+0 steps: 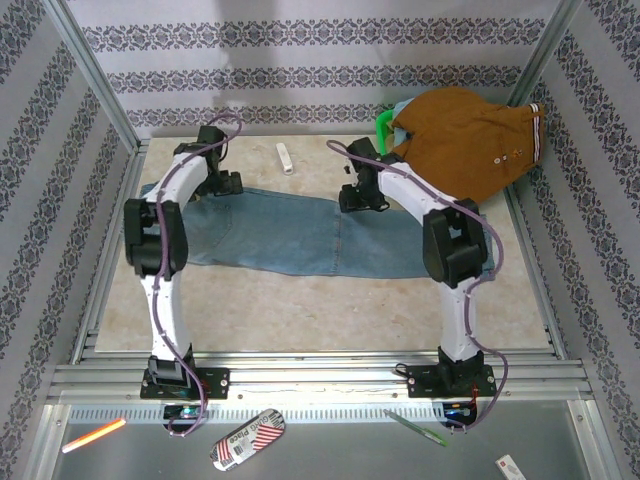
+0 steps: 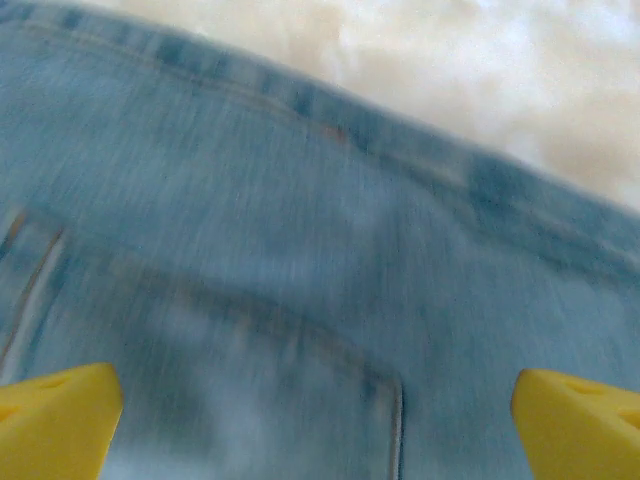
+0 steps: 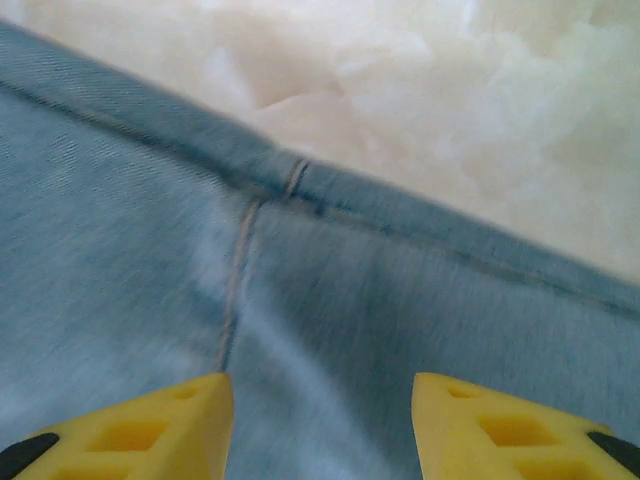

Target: Fold and stack the trousers

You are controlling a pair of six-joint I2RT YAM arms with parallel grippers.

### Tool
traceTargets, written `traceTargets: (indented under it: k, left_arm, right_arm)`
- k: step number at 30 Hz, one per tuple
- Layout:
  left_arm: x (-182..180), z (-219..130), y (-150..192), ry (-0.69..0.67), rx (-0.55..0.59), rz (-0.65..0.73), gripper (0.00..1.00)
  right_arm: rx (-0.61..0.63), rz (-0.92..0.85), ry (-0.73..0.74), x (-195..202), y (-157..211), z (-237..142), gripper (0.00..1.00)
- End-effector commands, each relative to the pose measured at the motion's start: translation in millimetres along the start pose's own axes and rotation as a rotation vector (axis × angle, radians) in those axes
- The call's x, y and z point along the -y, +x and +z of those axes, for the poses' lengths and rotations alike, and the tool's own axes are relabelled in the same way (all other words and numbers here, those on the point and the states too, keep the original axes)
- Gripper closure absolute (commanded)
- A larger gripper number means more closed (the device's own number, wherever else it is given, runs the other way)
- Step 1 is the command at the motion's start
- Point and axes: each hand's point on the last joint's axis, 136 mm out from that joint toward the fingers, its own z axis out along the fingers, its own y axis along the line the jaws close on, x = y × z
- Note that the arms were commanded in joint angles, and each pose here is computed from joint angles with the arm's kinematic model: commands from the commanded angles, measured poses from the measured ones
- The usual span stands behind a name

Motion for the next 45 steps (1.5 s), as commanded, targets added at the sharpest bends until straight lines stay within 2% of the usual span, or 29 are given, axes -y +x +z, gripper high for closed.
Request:
traceTargets:
  k: [1,6,9,11,14,16,21,26,29,36,41,45]
  left_arm:
    - [21.3,-52.9,19.3,0.049,0.145,0.009,0.0]
    - [49.9,-51.6,100.3,0.046,0.106,0.139,0.01]
    - [71.0,-37.4,121.9,0.06,0.1,0.168,0.02]
    - [79.9,-20.7,122.4,0.078,0.084,0.132,0.01]
    - [78.9,6.8,114.0,0.052,0.073,0.081,0.01]
    - [75.1,16.1,111.8,0.055,0.048,0.06,0.01]
    - [36.8,42.9,122.1,0.023,-0.004,-0.042,0.0]
    - [15.2,51.1,134.8,0.053,-0.032,-0.095,0.01]
    - [11.1,43.7,134.1,0.069,-0.036,-0.111,0.01]
    - [13.9,-25.8,126.1,0.196,0.08,-0.178,0.02]
    - [29.3,-74.7,111.1,0.302,0.179,-0.154,0.04]
    - [48.5,-74.1,85.3,0.341,0.211,-0.153,0.04]
  right_arm:
    - [0.044,0.004,-0.029,-27.0,16.4,-26.8,0.48]
    - [-0.038,-0.012,-0.078,-55.7,79.2,-18.3,0.45]
    - [-0.073,-0.007,-0.081,-63.9,103.5,-0.8,0.46]
    - [-0.091,0.041,-0.069,-56.4,108.2,18.2,0.51]
    - [-0.131,0.138,-0.013,-25.0,110.7,40.7,0.62]
    - [-0.145,0.183,-0.009,-8.7,114.6,44.9,0.62]
    - [-0.191,0.269,0.029,33.6,136.4,49.5,0.6]
    - [-0.197,0.336,0.002,53.3,145.1,45.4,0.56]
    - [-0.191,0.35,-0.025,55.1,143.3,39.5,0.56]
    - [-0.184,0.334,-0.136,20.1,148.6,19.5,0.55]
    - [-0.06,0.313,-0.125,17.4,125.0,-22.8,0.54]
    - [0.017,0.332,-0.102,30.5,97.4,-37.5,0.53]
